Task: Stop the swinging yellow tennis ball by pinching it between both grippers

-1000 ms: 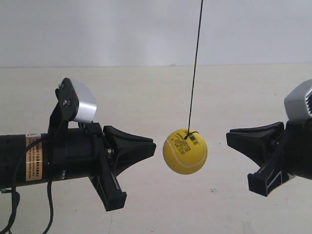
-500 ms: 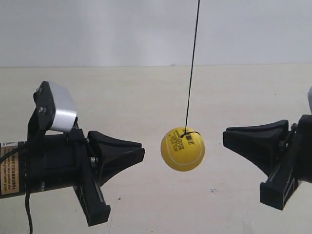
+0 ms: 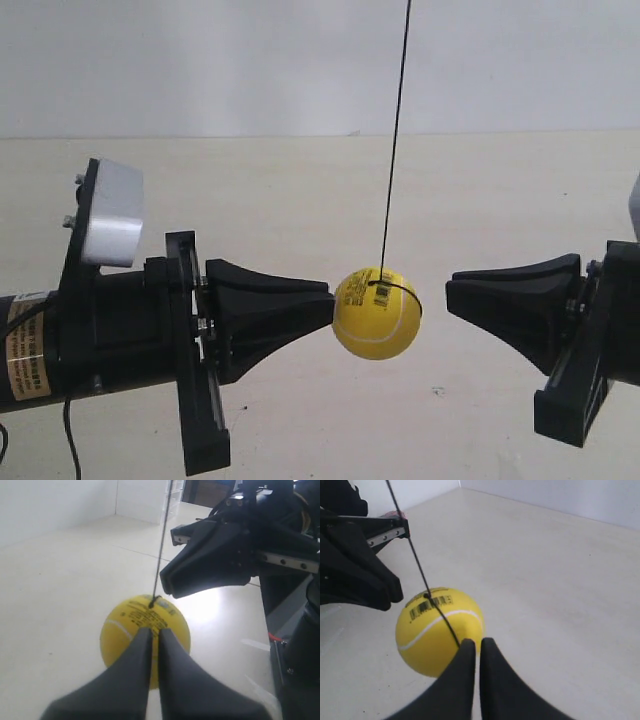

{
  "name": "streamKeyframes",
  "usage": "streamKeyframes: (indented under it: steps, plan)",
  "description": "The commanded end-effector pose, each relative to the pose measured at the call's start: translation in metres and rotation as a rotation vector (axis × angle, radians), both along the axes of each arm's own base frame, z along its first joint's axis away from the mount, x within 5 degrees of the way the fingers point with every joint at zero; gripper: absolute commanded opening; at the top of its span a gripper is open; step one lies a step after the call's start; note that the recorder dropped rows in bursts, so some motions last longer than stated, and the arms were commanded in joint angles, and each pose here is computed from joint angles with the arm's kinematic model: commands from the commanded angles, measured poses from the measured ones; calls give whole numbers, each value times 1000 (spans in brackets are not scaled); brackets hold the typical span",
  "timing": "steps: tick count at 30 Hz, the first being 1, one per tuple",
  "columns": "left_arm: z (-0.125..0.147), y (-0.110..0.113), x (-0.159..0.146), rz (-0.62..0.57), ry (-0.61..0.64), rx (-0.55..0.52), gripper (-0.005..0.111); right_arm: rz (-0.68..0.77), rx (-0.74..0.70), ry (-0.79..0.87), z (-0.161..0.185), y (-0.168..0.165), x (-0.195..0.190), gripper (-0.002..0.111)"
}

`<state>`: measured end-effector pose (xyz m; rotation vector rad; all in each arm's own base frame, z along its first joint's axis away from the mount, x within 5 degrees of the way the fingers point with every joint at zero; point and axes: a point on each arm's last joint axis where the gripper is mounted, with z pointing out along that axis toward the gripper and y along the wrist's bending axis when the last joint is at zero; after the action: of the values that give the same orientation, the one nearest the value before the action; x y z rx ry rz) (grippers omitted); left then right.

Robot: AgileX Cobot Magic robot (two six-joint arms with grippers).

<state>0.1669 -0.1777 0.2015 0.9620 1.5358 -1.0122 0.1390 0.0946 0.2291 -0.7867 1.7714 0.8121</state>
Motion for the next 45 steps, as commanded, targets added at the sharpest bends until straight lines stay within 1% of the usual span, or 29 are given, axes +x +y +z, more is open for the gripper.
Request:
streamKeyframes:
  steps: [1,8,14,45]
  plan:
    - [-1,-4,5,8,-8,-33,5,40,16,19,-2,3,0,0]
    - [-7,-6,6,-13,7,-9,5,69,23,53,-8,6,3,0]
    - [-9,-6,5,-20,8,-3,5,122,31,72,-14,9,5,0]
    - [-10,-6,5,-24,8,15,5,123,27,67,-14,9,5,0]
